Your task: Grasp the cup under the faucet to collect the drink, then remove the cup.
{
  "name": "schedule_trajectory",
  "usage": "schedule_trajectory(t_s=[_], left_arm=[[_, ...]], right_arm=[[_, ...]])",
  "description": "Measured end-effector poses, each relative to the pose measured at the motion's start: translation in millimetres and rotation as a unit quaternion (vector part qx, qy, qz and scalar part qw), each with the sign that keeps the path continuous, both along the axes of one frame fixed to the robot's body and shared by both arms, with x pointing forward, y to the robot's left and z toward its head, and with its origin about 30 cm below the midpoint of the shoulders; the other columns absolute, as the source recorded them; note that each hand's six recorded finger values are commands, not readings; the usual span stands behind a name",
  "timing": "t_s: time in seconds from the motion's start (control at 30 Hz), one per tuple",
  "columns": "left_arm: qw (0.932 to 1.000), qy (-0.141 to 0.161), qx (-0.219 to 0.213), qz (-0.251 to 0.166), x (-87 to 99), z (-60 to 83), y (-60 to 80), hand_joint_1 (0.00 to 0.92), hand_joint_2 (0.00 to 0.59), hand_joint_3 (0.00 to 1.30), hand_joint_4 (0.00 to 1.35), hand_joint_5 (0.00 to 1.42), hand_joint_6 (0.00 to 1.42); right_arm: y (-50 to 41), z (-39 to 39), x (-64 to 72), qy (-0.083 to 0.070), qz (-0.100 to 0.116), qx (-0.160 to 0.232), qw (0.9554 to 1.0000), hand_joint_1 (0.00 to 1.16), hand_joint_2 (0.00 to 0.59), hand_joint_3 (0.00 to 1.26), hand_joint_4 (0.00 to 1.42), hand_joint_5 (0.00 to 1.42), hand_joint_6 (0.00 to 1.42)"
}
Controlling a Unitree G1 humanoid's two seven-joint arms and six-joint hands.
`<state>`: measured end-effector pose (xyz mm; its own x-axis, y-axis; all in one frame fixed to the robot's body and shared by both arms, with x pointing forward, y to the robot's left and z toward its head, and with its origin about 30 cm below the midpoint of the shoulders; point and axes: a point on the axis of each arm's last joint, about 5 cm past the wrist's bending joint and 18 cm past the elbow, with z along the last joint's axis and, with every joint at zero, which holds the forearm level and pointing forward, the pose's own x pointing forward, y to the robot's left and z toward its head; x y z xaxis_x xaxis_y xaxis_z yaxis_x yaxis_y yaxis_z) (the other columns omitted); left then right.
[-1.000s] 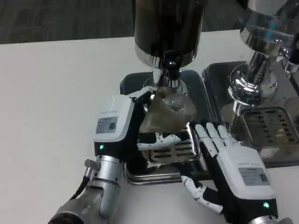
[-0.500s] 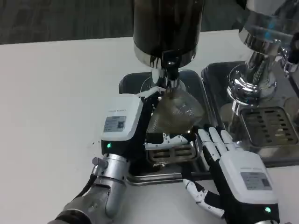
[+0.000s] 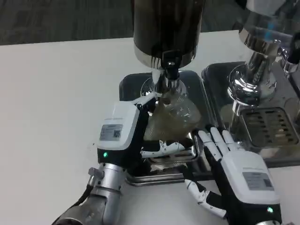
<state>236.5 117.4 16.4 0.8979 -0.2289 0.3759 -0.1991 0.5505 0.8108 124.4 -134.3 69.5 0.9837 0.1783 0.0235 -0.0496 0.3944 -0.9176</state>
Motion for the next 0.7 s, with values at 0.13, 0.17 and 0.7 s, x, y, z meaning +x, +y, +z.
schedule_trajectory(t_s=[0.13, 0.17, 0.7], left_arm=[[1.0000, 0.000, 0.000, 0.003, -0.8, -0.7, 2.2, 0.554, 0.000, 0.55, 0.73, 0.96, 1.18], [1.0000, 0.001, 0.000, 0.004, -1.0, -0.9, 2.9, 0.541, 0.000, 0.54, 0.71, 0.96, 1.16], [0.9990, 0.027, 0.028, 0.021, -7.9, -7.3, 22.5, 0.432, 0.005, 0.45, 0.61, 0.90, 1.04]], right_arm=[[-0.8, -1.1, 0.9, 0.003, -0.002, 0.003, 1.0000, 0.30, 0.441, 0.04, 0.00, 0.00, 0.13], [-1.2, -1.4, 1.1, 0.004, -0.003, 0.002, 1.0000, 0.30, 0.440, 0.04, 0.00, 0.00, 0.13], [-4.2, -2.6, 5.1, 0.006, -0.002, 0.007, 1.0000, 0.29, 0.432, 0.04, 0.00, 0.00, 0.13]])
